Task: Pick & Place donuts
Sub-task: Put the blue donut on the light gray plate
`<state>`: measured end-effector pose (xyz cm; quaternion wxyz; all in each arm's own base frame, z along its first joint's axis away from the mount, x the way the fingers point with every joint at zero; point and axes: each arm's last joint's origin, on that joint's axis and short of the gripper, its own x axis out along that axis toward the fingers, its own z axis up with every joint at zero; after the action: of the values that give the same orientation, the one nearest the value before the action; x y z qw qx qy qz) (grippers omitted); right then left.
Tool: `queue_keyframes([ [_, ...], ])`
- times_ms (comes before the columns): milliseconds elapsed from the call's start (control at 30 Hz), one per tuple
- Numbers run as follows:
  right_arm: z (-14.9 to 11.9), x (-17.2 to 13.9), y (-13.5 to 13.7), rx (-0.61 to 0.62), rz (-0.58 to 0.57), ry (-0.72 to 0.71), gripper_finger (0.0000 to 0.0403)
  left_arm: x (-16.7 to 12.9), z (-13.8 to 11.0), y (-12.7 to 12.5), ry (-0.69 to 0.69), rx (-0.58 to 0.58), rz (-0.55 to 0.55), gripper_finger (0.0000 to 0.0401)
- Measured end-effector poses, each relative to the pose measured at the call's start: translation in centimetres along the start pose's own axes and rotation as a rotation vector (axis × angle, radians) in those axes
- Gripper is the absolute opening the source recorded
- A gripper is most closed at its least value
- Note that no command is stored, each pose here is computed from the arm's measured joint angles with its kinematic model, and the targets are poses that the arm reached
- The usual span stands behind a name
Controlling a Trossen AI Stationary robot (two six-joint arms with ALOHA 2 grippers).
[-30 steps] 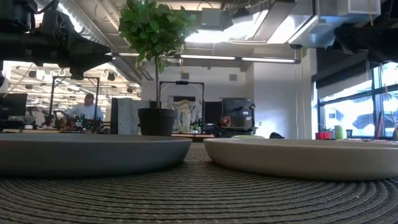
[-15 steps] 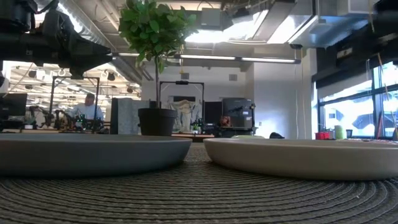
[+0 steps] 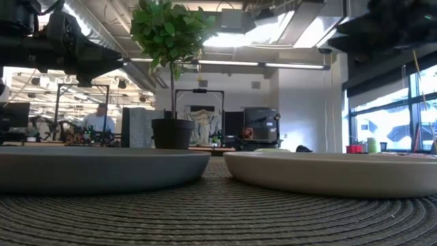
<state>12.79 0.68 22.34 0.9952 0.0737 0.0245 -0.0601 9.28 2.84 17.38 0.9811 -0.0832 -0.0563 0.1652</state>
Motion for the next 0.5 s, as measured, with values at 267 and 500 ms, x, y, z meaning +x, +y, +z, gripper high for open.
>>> queue_keyframes([
  [267,1.2,5.4,-1.8,0.020,-0.413,0.373,0.0173,0.0,0.0,0.0,0.000,-0.001,0.004,0.0147],
  [500,-0.2,9.8,-4.5,0.007,-0.524,0.556,0.0173,0.0,0.0,0.0,-0.001,0.000,0.011,0.0146],
])
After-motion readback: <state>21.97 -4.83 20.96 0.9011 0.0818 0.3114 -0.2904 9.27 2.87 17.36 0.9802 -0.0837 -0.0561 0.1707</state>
